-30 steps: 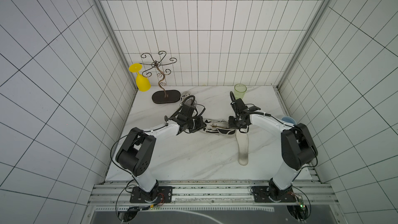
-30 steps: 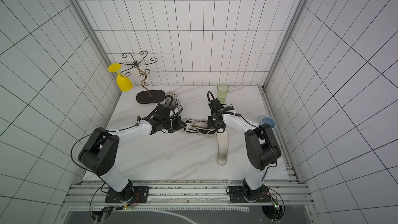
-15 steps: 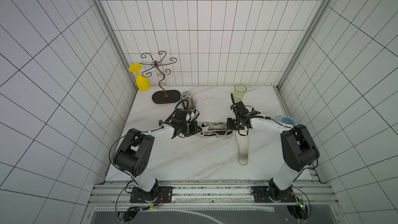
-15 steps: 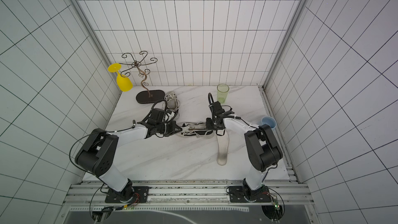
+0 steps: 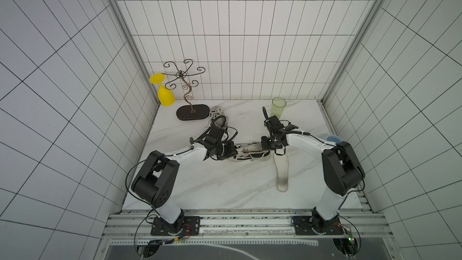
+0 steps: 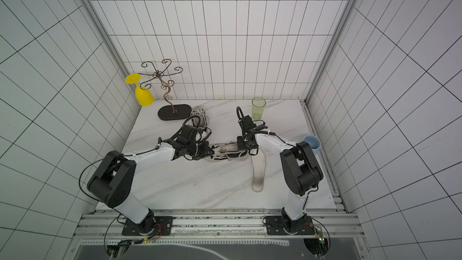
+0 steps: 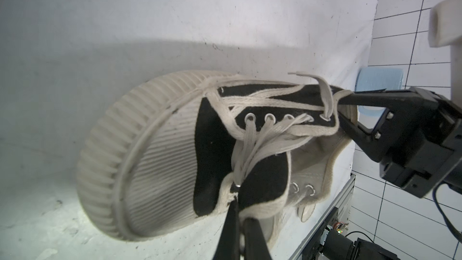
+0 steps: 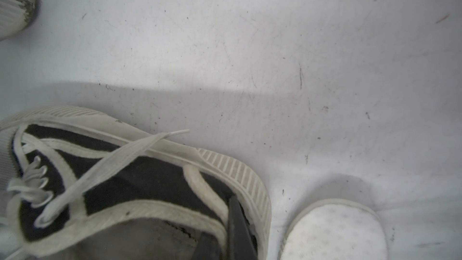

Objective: Insert the insole into the shoe
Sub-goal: Adjust the shoe at the center of the board.

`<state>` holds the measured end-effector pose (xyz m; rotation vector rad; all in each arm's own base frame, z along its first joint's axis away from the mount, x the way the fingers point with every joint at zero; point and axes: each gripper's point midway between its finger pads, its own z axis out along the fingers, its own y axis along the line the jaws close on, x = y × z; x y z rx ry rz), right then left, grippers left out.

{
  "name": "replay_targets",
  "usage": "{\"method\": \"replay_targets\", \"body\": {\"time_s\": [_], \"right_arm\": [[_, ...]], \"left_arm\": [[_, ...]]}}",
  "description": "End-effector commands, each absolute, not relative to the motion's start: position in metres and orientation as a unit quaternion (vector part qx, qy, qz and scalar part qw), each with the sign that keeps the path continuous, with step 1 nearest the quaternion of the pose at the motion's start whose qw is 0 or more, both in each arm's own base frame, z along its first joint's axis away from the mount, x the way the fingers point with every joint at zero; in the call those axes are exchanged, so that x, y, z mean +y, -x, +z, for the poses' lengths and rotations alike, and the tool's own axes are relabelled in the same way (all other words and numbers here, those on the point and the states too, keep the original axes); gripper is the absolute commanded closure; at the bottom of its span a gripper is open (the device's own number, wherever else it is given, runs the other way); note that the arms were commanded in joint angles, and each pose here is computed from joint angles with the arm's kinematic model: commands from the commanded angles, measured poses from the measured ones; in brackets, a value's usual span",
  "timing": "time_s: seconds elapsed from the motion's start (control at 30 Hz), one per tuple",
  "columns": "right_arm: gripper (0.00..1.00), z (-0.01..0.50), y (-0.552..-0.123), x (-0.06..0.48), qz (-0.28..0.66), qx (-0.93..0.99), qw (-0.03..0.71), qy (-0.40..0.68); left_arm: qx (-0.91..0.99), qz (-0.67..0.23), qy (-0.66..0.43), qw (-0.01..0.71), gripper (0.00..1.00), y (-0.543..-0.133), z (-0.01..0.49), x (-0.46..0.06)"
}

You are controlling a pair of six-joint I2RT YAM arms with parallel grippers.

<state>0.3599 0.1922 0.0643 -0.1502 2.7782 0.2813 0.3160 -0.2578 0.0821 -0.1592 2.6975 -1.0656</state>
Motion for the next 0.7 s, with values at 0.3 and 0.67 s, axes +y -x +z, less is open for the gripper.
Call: {"method": "replay_targets", "body": {"time_s": [0.3, 0.67], "right_arm": [[0.63, 0.076, -0.35, 0.185, 0.111, 0.983, 0.142, 0.035], [0.45, 0.125, -0.343, 0.201, 0.172, 0.972, 0.15, 0.063]], "left_arm": [[0.938, -0.311, 0.068, 0.138, 0.92, -0.349, 0.079, -0.24], [0.917, -0.365, 0.054, 0.15, 0.63, -0.351, 0.122, -0.249]]}}
